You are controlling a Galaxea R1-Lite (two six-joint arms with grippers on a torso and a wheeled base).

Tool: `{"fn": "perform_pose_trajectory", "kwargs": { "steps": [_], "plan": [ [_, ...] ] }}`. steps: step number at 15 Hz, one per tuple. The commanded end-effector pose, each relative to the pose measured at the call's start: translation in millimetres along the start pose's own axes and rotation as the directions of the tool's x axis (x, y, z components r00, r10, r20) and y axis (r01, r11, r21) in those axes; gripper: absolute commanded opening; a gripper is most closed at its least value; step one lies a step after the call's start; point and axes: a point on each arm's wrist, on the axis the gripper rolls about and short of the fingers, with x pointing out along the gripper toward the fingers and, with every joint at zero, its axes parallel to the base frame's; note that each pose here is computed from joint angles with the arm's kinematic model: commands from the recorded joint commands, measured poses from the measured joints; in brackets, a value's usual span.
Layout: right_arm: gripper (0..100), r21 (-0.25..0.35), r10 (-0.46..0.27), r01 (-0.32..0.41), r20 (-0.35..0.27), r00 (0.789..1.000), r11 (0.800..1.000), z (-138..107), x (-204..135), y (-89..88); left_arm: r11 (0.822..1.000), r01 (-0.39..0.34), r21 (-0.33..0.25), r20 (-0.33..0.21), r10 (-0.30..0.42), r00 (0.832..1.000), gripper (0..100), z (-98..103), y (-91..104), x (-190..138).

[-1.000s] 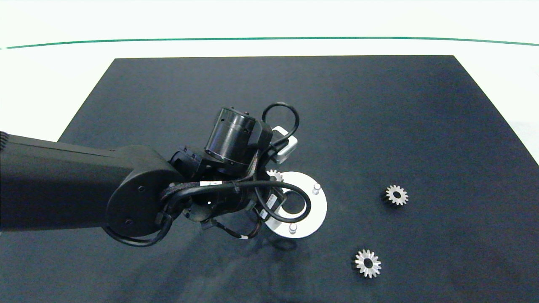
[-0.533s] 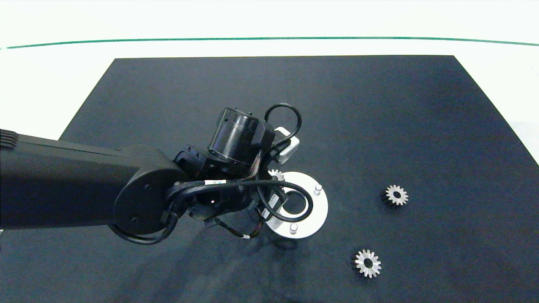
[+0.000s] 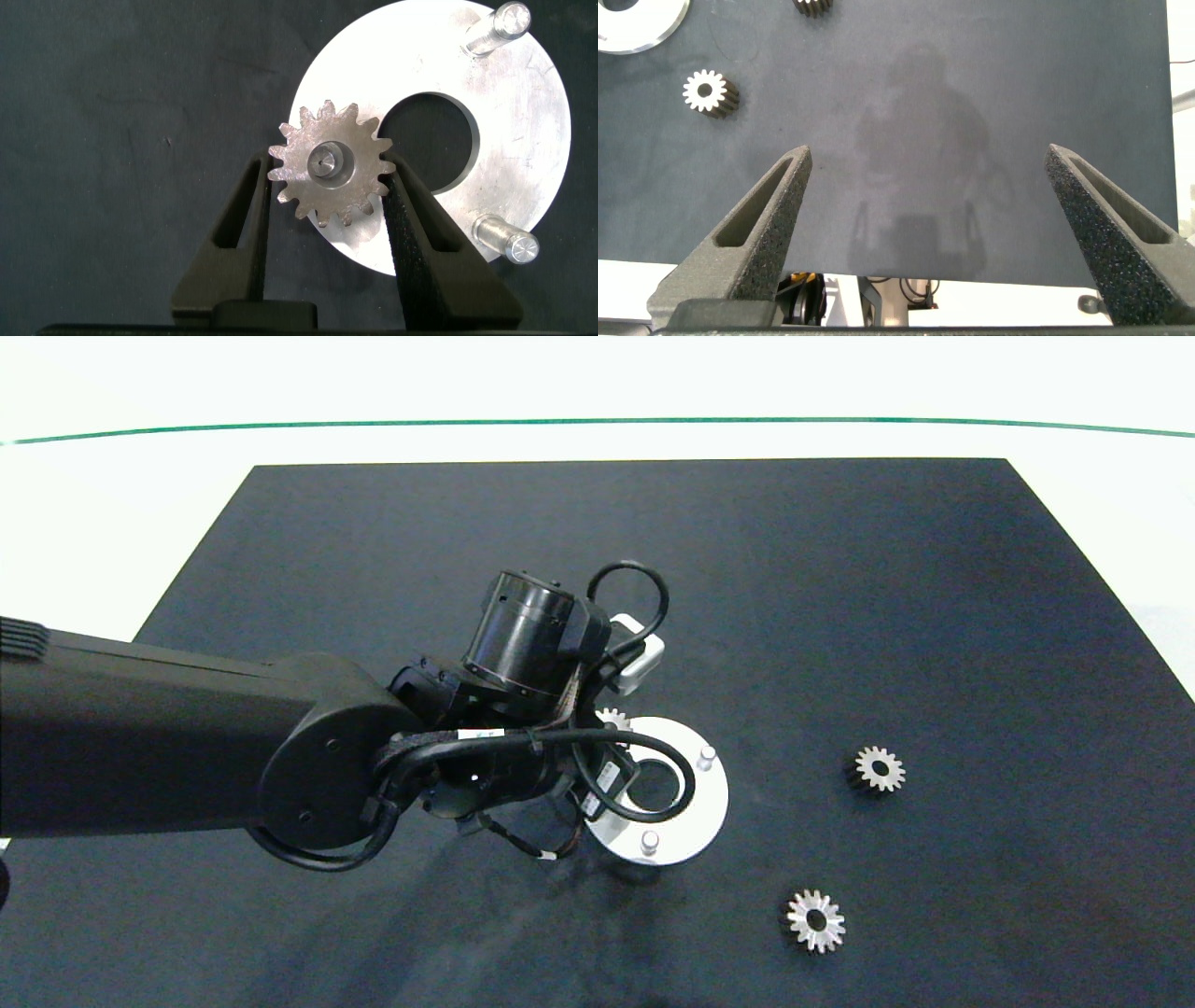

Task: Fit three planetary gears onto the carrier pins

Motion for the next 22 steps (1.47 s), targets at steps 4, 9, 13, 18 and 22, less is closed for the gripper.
{"fn": "perform_pose_trajectory", "kwargs": {
  "steps": [4, 9, 13, 18, 22],
  "plan": [
    [100, -0.002, 0.0, 0.0, -0.003, 1.0, 1.0, -0.5, 0.1, 0.0, 1.0, -0.01, 0.001, -0.003, 0.01, 1.0, 1, -0.9, 4.3, 0.9],
    [100, -0.002, 0.001, -0.001, -0.005, 1.0, 1.0, -0.4, 0.4, 0.0, 1.0, -0.005, 0.002, -0.007, 0.005, 1.0, 1, -1.5, 2.3, 3.8],
    [100, -0.002, 0.003, -0.003, -0.005, 1.0, 1.0, -0.9, 0.4, 0.0, 1.0, -0.006, 0.002, -0.004, 0.006, 1.0, 1, -0.3, 2.6, 3.9],
    [100, -0.002, 0.001, -0.001, -0.005, 1.0, 1.0, -0.4, 0.4, 0.0, 1.0, -0.002, -0.003, -0.012, 0.002, 1.0, 100, -2.3, 1.4, 4.3],
    [100, -0.002, 0.001, -0.001, -0.005, 1.0, 1.0, -0.4, 0.4, 0.0, 1.0, -0.004, -0.003, -0.011, 0.004, 1.0, 100, -2.3, 1.9, 4.4]
  ]
}}
